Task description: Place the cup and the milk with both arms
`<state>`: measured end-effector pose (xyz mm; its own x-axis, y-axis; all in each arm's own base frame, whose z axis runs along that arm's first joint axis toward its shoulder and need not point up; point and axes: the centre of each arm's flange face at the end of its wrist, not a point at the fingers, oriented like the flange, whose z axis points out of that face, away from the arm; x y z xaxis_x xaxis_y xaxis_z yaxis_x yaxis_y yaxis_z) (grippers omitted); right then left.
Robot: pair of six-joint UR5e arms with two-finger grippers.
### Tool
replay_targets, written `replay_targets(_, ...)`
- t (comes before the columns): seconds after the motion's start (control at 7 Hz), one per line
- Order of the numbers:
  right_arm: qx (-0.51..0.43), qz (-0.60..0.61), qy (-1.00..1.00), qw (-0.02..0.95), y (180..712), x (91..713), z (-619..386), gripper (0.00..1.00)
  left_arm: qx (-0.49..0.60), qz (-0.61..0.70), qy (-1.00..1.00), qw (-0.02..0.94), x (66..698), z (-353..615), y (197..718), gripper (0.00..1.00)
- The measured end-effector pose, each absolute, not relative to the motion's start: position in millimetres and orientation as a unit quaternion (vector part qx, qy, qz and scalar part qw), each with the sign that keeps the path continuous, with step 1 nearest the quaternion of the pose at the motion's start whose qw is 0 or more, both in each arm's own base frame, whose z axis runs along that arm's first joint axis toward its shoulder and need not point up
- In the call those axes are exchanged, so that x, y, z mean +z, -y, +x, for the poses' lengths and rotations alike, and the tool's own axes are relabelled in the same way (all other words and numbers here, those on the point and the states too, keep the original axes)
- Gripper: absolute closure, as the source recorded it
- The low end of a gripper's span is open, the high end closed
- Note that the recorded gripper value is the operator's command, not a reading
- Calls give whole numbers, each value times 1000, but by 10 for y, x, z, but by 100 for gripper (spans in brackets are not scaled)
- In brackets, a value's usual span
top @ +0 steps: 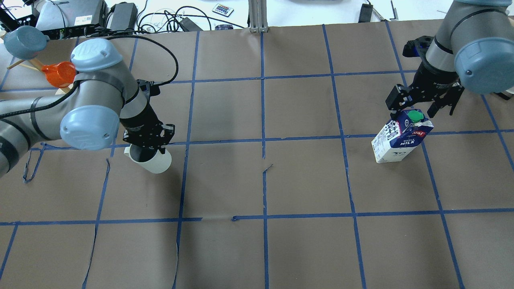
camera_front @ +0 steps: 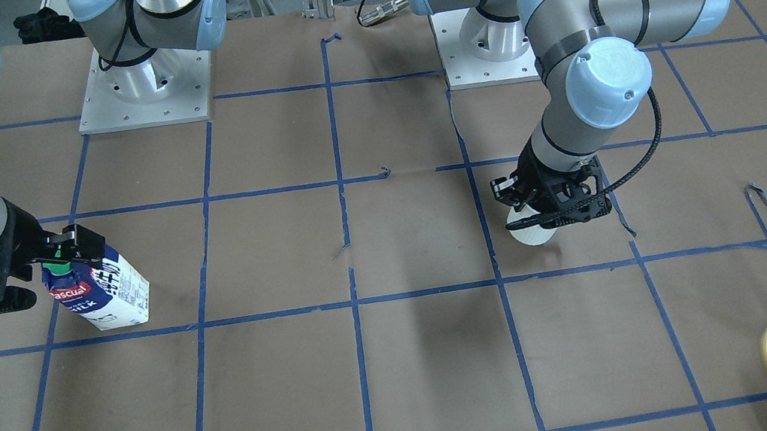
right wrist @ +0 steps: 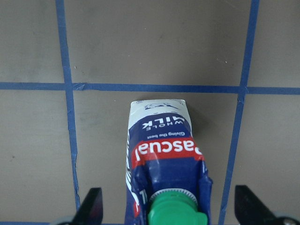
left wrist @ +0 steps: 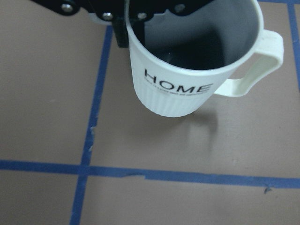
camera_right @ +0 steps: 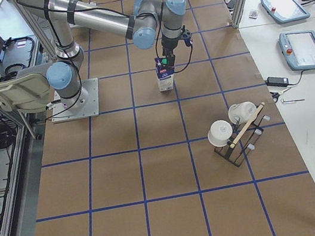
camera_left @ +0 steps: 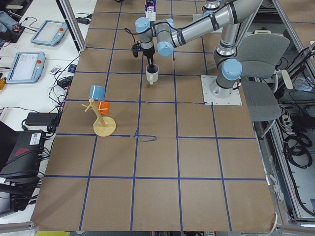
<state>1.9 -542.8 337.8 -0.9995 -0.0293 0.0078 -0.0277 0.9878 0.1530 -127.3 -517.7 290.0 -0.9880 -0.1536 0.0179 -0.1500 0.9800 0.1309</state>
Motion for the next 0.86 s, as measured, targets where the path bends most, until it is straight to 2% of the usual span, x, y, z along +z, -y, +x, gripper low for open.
replay_targets(0.14, -79, 11, 997, 5, 5419, 3361, 17, 18, -54, 112, 992, 22, 3015, -1760, 5316, 100)
replay_targets(0.29, -84, 9, 996, 5, 5399, 3331, 15, 35, -53, 152, 987, 31, 3100, -2271, 5367, 100)
replay_targets(0.43, -88, 8, 996, 4, 5381, 3304, 15, 41, -62, 194, 978, 36, 3117, -2758, 5313, 100)
replay_targets(0.71, -98, 7, 995, 2, 5352, 3278, 14, 63, -81, 238, 967, 27, 2951, -3584, 5006, 100)
replay_targets(0.86, -100, 5, 995, 1, 5349, 3287, 15, 64, -90, 243, 966, 18, 2829, -3840, 4854, 100)
